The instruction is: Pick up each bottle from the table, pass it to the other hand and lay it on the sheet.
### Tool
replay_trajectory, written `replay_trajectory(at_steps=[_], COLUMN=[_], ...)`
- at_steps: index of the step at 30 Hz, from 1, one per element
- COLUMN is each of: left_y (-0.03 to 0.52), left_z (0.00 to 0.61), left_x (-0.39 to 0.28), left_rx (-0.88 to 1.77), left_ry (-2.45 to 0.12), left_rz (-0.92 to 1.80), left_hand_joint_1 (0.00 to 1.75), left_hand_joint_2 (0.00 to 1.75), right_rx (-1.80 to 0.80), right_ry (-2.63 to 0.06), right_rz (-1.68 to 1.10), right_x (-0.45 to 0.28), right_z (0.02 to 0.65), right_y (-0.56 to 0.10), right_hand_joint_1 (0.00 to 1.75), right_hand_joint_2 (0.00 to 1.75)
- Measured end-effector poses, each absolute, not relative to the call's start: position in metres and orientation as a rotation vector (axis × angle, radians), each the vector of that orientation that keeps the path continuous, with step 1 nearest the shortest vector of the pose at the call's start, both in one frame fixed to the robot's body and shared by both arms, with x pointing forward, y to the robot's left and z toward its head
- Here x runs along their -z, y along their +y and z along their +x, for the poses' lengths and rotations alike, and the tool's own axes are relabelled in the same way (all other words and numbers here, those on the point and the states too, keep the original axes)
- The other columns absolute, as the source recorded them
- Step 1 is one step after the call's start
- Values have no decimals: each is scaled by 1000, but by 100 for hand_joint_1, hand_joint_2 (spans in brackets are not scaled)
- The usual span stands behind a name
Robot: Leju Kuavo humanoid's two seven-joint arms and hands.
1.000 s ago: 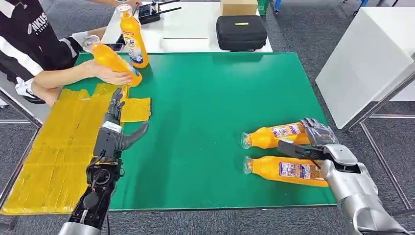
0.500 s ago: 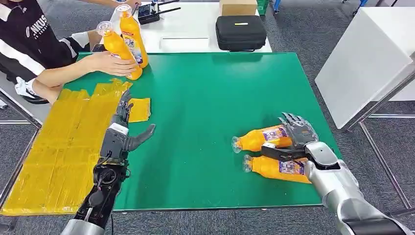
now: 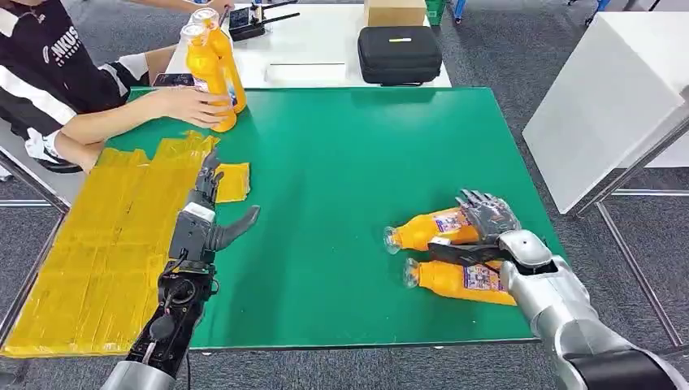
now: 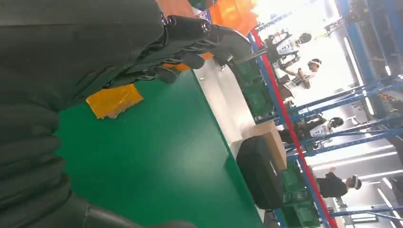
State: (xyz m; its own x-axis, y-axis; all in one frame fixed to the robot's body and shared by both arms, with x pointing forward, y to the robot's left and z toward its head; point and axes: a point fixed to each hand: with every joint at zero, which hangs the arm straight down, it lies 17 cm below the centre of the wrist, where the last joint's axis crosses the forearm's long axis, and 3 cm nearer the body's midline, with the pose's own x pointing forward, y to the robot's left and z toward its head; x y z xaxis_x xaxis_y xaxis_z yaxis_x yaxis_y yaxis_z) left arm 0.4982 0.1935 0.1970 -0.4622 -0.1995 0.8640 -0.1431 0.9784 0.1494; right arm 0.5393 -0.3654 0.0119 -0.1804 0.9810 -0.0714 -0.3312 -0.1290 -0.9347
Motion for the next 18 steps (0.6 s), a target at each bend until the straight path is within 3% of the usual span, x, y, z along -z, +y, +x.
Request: replay_trajectory(at_steps=[12,18], left_y=[189,188], left_z=[501,500], left_x=[-205,-205], left_rx=[61,63], left_ry=[-2078,-2081], left_rz=[224,223], left_hand_joint_1=[0,0], left_hand_joint_2=[175,175], right_rx=[-1425,-1334], right_ry=[-994,-1084], right_rz=[-672,-733], right_x=[-7,-22], right_z=[535,544], right_y=[-371,-375], right_hand_joint_1=[175,175], right_hand_joint_2=[175,175])
